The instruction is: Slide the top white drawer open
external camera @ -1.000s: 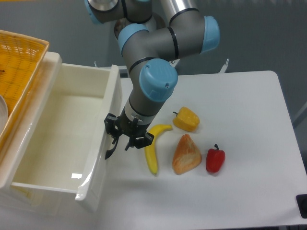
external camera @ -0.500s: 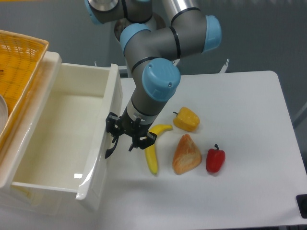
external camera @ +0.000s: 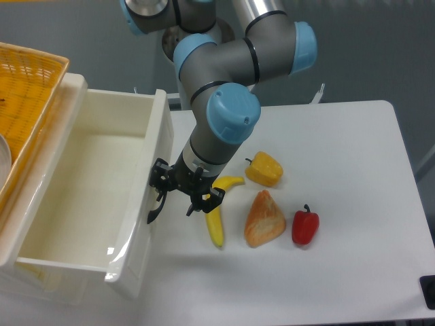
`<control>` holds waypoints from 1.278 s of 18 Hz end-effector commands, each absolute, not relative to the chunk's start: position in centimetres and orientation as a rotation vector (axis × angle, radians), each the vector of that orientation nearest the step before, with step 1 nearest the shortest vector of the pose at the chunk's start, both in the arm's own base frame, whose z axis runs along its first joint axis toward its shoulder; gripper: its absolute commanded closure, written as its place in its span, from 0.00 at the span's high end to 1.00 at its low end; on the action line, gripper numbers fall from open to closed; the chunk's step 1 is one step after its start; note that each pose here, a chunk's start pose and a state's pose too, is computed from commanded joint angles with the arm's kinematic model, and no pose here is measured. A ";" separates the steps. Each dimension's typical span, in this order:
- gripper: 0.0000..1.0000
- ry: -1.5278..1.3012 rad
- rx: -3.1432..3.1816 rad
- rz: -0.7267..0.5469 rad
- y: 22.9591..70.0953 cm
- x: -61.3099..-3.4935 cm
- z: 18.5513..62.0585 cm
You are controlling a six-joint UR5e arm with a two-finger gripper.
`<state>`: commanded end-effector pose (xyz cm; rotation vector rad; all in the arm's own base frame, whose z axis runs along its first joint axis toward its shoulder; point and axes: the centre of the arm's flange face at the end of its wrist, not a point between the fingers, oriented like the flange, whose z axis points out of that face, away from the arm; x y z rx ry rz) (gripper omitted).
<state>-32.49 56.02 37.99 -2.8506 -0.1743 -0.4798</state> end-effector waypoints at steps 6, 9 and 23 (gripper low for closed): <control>0.88 -0.190 -2.841 -0.507 56.0 -32.4 37.8; 0.91 -0.207 -2.832 -0.512 55.7 -33.1 37.8; 1.00 -0.220 -2.793 -0.442 52.2 -38.2 39.2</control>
